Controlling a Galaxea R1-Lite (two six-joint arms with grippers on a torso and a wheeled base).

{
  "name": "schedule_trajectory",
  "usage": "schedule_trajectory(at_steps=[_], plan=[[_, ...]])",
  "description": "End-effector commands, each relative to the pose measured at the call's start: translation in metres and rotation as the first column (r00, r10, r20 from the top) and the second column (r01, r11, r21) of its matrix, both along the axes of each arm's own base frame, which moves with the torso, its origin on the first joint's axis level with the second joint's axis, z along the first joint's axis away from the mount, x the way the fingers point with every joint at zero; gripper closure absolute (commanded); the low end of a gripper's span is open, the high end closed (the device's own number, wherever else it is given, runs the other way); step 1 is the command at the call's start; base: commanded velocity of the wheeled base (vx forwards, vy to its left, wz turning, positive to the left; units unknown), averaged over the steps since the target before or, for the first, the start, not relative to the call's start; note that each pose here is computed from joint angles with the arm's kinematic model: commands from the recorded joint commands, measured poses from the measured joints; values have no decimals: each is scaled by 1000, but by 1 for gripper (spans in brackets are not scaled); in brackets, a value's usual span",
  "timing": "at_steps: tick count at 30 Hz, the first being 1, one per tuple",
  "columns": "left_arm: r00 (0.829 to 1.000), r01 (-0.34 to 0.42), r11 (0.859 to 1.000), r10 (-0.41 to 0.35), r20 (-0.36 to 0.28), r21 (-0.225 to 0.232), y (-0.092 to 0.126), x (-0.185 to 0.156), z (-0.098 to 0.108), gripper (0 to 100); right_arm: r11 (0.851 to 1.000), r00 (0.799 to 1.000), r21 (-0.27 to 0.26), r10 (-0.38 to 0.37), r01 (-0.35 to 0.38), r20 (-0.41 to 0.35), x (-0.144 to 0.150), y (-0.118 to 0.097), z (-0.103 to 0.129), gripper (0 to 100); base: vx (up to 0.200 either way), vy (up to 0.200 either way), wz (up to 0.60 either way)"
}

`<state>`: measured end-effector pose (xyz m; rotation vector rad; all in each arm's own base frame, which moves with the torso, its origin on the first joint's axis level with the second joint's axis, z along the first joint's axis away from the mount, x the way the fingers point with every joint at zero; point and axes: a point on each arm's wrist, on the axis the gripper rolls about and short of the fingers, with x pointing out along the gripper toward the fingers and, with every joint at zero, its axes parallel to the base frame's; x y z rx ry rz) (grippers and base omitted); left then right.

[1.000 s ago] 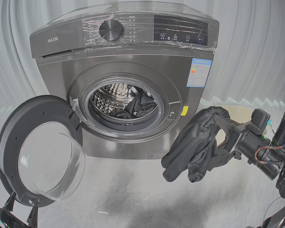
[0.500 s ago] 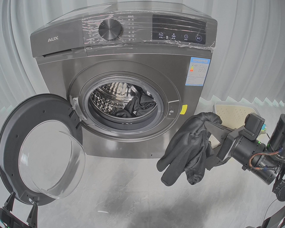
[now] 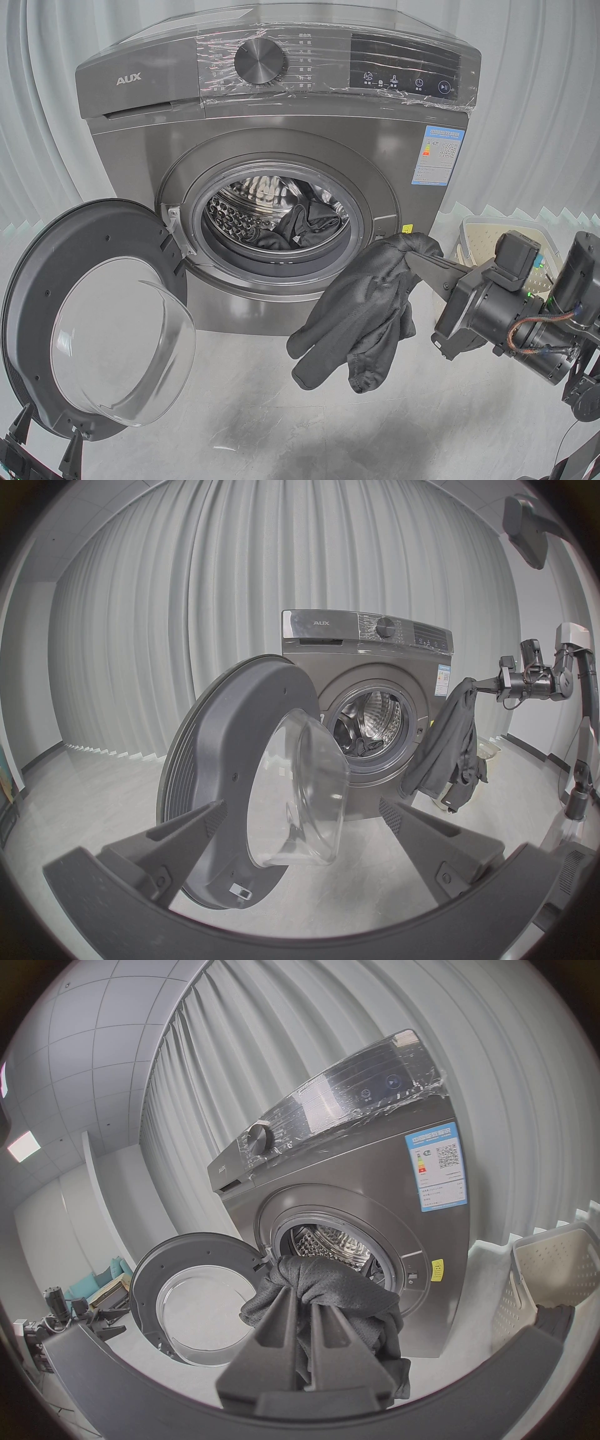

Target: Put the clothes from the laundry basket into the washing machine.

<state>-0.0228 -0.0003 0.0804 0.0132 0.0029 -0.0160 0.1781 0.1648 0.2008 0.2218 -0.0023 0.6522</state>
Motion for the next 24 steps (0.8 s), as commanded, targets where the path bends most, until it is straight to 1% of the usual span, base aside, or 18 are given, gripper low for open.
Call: schedule_trajectory(at_steps=[1, 2, 3, 4, 5, 6, 7, 9, 11, 12, 13, 15, 16, 17, 18, 20, 23, 24], plan=[[1000, 6, 1000, -6, 0, 21, 0, 0, -5, 0, 1000, 1000, -2, -11, 11, -1, 9, 10, 0, 100, 0, 0, 0], [999, 28, 999, -29, 14, 30, -1, 0, -3, 0, 1000, 1000, 1, -31, 31, 1, 13, 15, 1, 100, 0, 0, 0], [998, 43, 999, -44, 40, 24, -1, -2, 2, 0, 999, 999, 5, -43, 43, 3, 15, 18, 3, 100, 0, 0, 0], [991, 80, 997, -82, 108, 22, -2, -5, 17, 0, 998, 998, 13, -58, 58, 6, 17, 22, 4, 100, 0, 0, 0], [977, 122, 992, -125, 173, 25, -3, -10, 34, 0, 997, 998, 21, -69, 69, 7, 19, 26, 6, 100, 0, 0, 0], [964, 161, 986, -166, 208, 40, -4, -13, 50, 0, 997, 997, 26, -76, 76, 7, 22, 28, 7, 100, 0, 0, 0], [956, 199, 979, -205, 211, 50, -5, -13, 60, 0, 996, 997, 35, -82, 82, 14, 26, 31, 9, 100, 0, 0, 0], [943, 281, 958, -287, 169, 58, -7, -7, 70, 0, 996, 996, 37, -84, 83, 13, 32, 38, 8, 100, 0, 0, 0], [925, 373, 928, -374, 71, 24, -9, 8, 73, 0, 996, 997, 41, -82, 81, 8, 37, 45, 7, 100, 0, 0, 0], [918, 395, 919, -395, 37, 11, -9, 15, 73, 0, 996, 997, 44, -80, 79, 3, 38, 47, 6, 100, 0, 0, 0], [902, 431, 902, -431, -16, -10, -10, 24, 74, 0, 996, 997, 58, -71, 72, -13, 38, 51, 4, 100, 0, 0, 0], [874, 479, 877, -480, -72, -31, -11, 35, 75, 0, 994, 998, 87, -56, 59, -38, 36, 56, 4, 100, 0, 0, 0], [847, 519, 853, -521, -107, -53, -12, 44, 76, 0, 994, 998, 98, -51, 56, -46, 36, 58, 3, 100, 0, 0, 0], [833, 537, 841, -541, -119, -62, -12, 48, 77, 0, 993, 998, 102, -52, 57, -45, 36, 59, 4, 100, 0, 0, 0], [809, 566, 821, -571, -139, -76, -14, 59, 79, 0, 992, 998, 111, -52, 56, -37, 39, 61, 7, 100, 0, 0, 0], [787, 590, 802, -597, -158, -90, -16, 75, 82, 0, 990, 998, 128, -51, 54, -29, 42, 65, 10, 100, 0, 0, 0], [747, 632, 769, -638, -187, -101, -23, 102, 81, 0, 988, 999, 143, -47, 50, -18, 45, 70, 14, 100, 0, 0, 0], [743, 635, 766, -642, -192, -103, -23, 104, 80, 0, 988, 999, 143, -47, 50, -18, 46, 70, 14, 100, 0, 0, 0]])
